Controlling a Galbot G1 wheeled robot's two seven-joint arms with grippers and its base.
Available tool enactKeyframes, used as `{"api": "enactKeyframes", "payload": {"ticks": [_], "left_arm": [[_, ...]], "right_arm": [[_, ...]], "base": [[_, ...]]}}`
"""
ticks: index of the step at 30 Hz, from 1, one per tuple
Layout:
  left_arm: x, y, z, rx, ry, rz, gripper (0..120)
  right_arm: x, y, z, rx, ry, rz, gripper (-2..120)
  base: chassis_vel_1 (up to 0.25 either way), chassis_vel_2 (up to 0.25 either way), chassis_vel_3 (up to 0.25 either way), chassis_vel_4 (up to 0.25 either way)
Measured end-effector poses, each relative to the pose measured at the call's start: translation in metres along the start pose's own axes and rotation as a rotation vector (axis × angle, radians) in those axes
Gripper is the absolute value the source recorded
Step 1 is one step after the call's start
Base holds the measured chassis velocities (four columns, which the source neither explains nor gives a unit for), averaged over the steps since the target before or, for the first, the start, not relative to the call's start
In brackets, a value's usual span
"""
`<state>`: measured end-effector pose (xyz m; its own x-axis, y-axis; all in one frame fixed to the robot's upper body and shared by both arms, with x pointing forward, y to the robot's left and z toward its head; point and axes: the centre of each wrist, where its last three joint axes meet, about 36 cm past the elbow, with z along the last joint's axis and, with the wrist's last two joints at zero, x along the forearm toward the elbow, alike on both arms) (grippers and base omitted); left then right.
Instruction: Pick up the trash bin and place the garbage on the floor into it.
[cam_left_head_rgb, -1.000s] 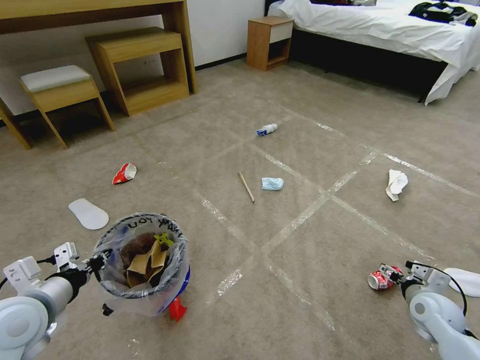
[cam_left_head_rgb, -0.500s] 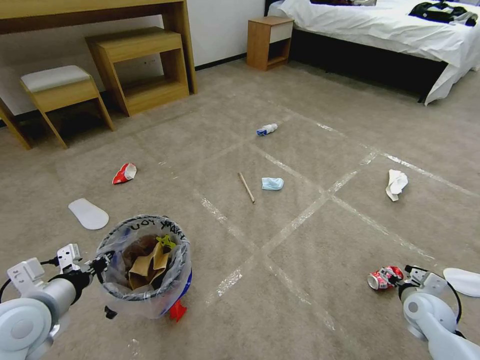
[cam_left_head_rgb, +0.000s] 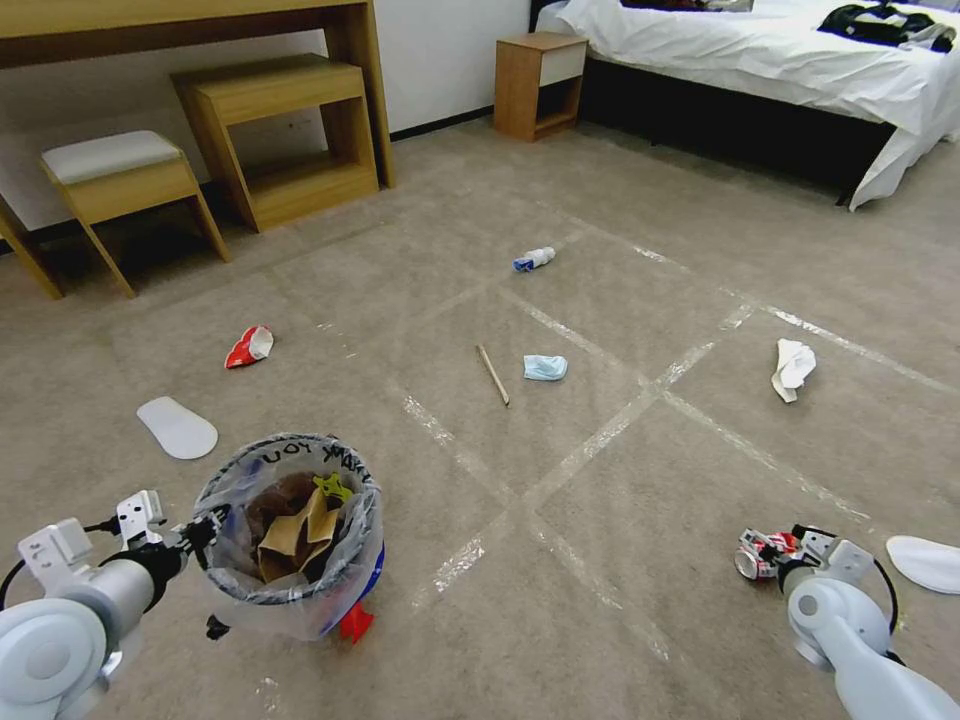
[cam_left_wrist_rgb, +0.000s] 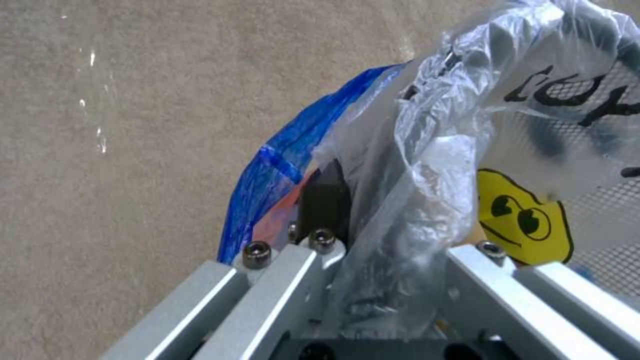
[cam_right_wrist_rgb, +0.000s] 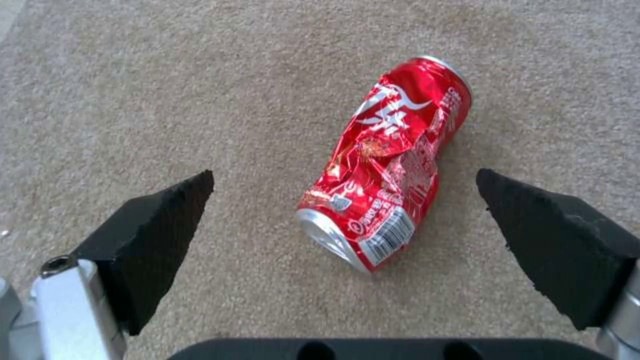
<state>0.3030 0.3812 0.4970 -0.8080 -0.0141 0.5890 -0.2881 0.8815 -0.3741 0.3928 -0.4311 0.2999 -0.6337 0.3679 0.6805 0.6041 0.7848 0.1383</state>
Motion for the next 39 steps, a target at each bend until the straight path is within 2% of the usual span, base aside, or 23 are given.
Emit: {"api": "enactKeyframes", "payload": {"ticks": [10,20,39], "left_arm": [[-0.001,0.0,0.0,0.0,0.002,0.0,0],[-0.004,0.002,0.001,0.001,0.007,-0.006,0],[-0.008,0.005,0.001,-0.001,0.016,-0.012,0]], "right_arm": [[-0.007,0.003,-0.006,-0.002,-0.014,0.001,100],[-0.028,0.019,-0.01,-0.003,-0.024,0.004,100],[-0.056,0.015,-0.001,0.024,-0.031,0.059,100]], "base": [[0.0,0.0,0.0,0.0],[0.0,0.0,0.0,0.0],[0.0,0.0,0.0,0.0]]}}
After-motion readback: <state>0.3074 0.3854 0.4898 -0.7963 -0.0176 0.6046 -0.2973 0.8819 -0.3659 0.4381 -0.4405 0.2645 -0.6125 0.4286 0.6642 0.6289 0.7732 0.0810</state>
